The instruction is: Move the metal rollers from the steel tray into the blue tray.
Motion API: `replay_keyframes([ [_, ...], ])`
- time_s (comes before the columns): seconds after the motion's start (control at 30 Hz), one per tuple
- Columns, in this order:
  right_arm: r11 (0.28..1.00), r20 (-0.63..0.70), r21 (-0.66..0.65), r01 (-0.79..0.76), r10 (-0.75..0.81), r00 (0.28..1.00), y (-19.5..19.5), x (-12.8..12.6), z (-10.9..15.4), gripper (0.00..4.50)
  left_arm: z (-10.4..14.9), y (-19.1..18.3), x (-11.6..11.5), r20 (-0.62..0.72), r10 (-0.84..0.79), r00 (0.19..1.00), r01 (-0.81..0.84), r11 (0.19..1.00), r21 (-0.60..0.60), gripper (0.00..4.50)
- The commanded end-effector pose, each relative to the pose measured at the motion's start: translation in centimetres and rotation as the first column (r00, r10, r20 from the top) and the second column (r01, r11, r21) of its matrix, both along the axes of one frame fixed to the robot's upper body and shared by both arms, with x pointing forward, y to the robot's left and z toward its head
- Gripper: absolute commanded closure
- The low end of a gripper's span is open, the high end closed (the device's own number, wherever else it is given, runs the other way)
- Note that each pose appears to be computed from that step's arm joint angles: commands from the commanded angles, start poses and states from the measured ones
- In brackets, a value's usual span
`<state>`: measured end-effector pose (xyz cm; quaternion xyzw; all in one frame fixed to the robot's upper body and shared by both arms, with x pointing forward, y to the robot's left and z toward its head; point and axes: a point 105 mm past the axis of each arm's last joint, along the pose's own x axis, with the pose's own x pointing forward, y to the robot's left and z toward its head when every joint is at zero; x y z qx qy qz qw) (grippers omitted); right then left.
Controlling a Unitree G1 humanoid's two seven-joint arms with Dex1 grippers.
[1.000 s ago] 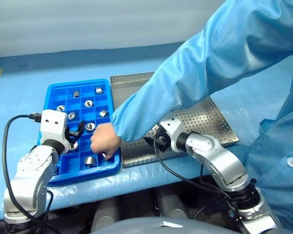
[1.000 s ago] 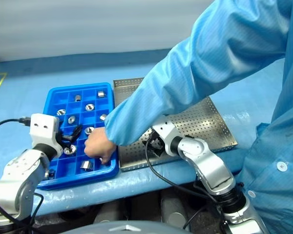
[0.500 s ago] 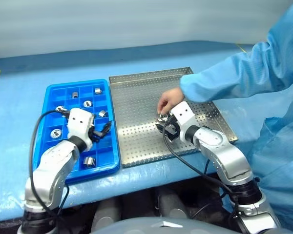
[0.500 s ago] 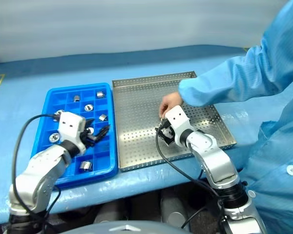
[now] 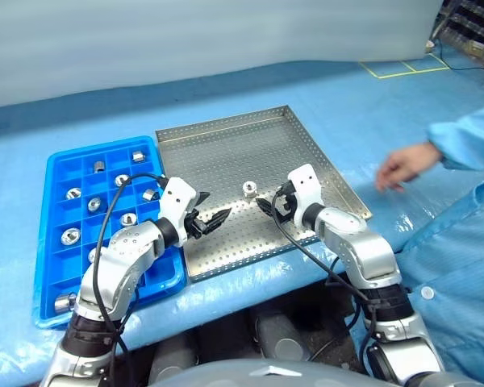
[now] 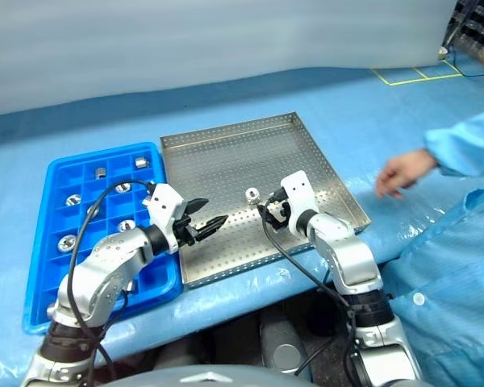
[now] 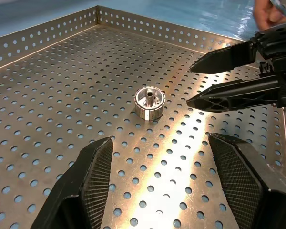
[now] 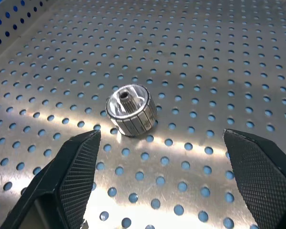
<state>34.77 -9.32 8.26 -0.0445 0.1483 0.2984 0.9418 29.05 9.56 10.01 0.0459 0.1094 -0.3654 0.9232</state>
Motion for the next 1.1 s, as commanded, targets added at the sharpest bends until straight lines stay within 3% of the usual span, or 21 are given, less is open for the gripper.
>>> replay_keyframes([
  [0.03,0.999,0.055,0.012,-0.041,0.040,0.998,1.2,1.1,1.0,0.17,0.5,-0.1,-0.1,0.023,0.001,1.000,0.000,1.000,-0.011,1.02],
  [0.4,0.991,-0.016,0.062,-0.115,0.116,0.993,4.7,3.3,-1.0,0.17,0.3,1.9,-0.6,0.018,0.111,0.994,-0.111,0.994,0.007,1.02],
  [0.5,0.996,-0.018,0.030,-0.080,0.080,0.997,4.5,3.8,-1.4,0.74,0.3,2.8,-0.7,0.022,0.154,0.988,-0.154,0.988,0.013,1.02],
  [0.63,0.999,0.017,-0.004,-0.047,0.047,0.999,4.1,4.0,-1.0,2.04,0.4,3.7,-0.8,0.025,0.199,0.980,-0.199,0.980,0.014,1.02],
  [0.67,0.999,0.019,-0.005,-0.047,0.047,0.999,4.1,3.9,-0.9,2.04,0.4,3.7,-0.7,0.025,0.205,0.979,-0.205,0.979,0.014,1.02],
  [0.77,0.997,0.033,0.020,-0.073,0.072,0.997,4.6,3.4,-0.2,2.61,0.4,3.9,-0.7,0.028,0.220,0.975,-0.221,0.975,0.018,1.02],
  [0.9,0.994,0.103,0.016,-0.107,0.105,0.989,5.7,3.0,1.9,2.64,1.1,5.2,-0.6,0.063,0.272,0.960,-0.275,0.961,0.036,1.02],
  [1.1,0.936,0.190,0.097,-0.338,0.316,0.930,10.1,0.1,6.0,2.64,2.5,10.4,-0.3,0.126,0.501,0.856,-0.509,0.860,0.039,1.02],
])
